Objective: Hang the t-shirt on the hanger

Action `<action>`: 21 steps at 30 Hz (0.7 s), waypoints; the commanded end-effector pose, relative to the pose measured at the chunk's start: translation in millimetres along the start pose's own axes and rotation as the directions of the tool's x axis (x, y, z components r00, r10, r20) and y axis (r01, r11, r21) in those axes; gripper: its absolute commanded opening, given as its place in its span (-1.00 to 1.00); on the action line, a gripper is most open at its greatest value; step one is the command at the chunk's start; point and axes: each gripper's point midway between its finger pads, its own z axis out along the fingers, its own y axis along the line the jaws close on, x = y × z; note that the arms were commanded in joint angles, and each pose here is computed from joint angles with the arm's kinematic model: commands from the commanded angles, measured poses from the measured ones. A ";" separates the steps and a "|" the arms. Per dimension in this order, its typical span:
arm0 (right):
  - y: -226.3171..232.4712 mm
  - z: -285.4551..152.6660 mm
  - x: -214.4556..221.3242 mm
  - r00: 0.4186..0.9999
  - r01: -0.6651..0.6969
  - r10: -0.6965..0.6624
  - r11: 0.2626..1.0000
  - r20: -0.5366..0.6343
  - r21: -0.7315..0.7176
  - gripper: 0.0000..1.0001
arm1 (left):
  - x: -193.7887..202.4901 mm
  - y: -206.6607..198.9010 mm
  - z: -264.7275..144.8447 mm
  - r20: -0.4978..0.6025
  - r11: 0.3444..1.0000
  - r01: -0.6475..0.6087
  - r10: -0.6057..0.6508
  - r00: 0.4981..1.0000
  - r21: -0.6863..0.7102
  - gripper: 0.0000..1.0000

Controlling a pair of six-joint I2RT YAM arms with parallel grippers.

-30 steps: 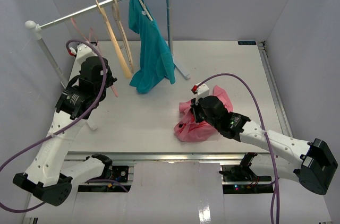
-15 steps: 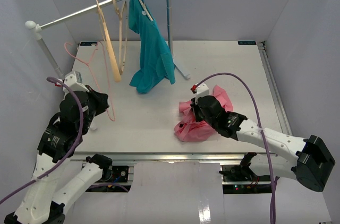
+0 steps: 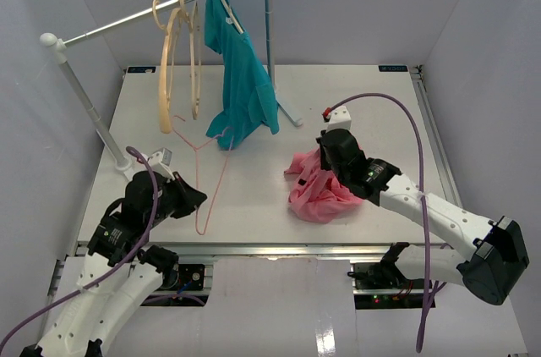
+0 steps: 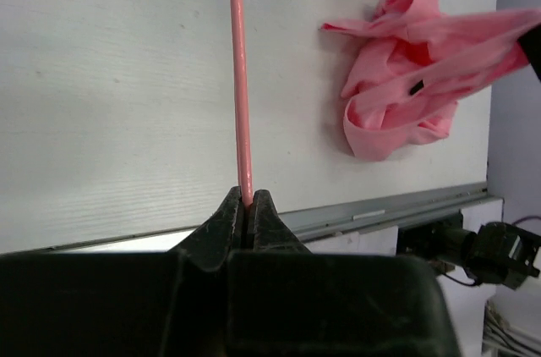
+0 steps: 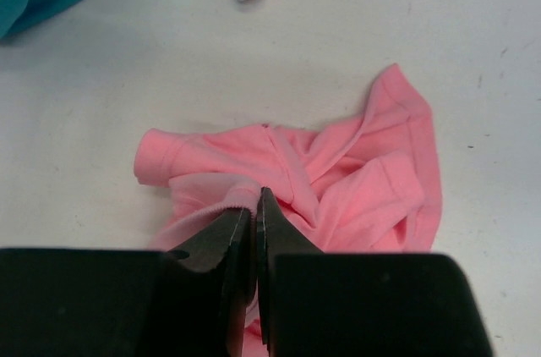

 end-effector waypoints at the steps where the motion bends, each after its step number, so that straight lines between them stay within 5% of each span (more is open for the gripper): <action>1: -24.2 -0.6 -30.9 0.998 -0.043 0.038 0.993 0.045 0.110 -0.85 | 26.3 -11.7 14.6 -0.156 0.997 0.000 0.012 0.988 0.076 -1.00; 12: -45.1 7.4 -45.7 0.999 -0.041 0.036 0.987 0.035 0.157 -0.85 | 43.0 -28.3 -10.8 -0.199 0.966 -0.084 0.134 0.971 0.244 -1.00; 21: -48.9 5.2 -49.7 0.999 -0.041 0.035 0.987 0.036 0.156 -0.85 | 39.1 -68.8 -59.4 -0.101 0.846 -0.190 0.274 0.956 0.498 -1.00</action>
